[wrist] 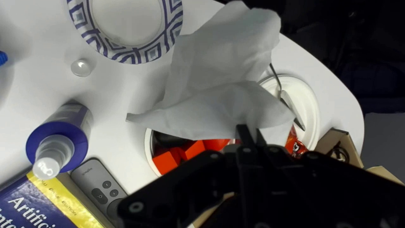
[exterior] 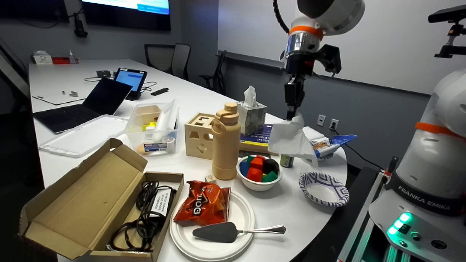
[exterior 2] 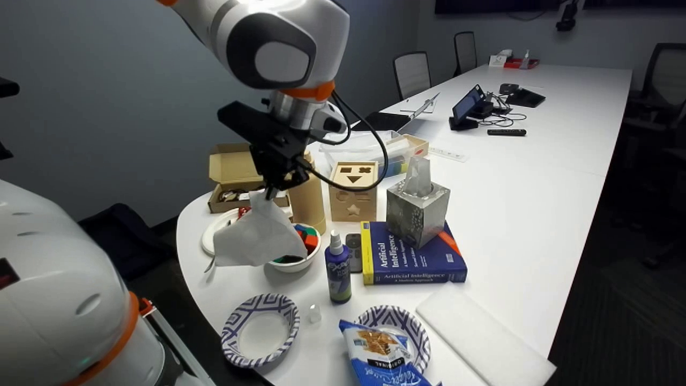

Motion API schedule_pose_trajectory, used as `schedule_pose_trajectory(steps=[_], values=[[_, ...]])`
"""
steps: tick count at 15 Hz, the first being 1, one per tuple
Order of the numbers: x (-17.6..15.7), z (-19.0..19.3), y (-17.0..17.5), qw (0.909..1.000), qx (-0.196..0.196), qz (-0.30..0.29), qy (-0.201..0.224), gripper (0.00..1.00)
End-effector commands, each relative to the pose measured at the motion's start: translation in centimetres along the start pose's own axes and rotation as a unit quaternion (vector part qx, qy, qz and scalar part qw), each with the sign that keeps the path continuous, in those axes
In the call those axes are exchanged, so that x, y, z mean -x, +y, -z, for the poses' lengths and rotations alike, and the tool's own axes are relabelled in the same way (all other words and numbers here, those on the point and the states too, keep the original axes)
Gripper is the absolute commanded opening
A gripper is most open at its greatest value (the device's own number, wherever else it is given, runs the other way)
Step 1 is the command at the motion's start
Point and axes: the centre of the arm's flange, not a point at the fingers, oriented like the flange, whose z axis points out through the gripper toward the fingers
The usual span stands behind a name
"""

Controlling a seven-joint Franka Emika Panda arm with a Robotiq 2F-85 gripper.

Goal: Grab the tissue and wipe the table

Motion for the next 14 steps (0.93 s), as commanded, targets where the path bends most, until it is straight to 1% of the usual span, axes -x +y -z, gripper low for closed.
schedule_pose_trajectory(steps=[1,6,7,10,12,14], values=[[0.1,-0.7,0.3,1.0000,0.003,0.001,0.006,0.01],[0.3,-1.1,0.5,0.9999,0.004,0.001,0.014,0.00],[0.2,-1.7,0.0,0.9999,0.008,0.007,0.013,0.00],[0.7,-3.9,-2.6,0.9994,0.023,0.026,0.000,0.00],[1.7,-5.7,-5.6,0.9983,0.022,0.053,-0.008,0.00],[2.4,-6.9,-8.1,0.9972,0.023,0.068,-0.021,0.00]])
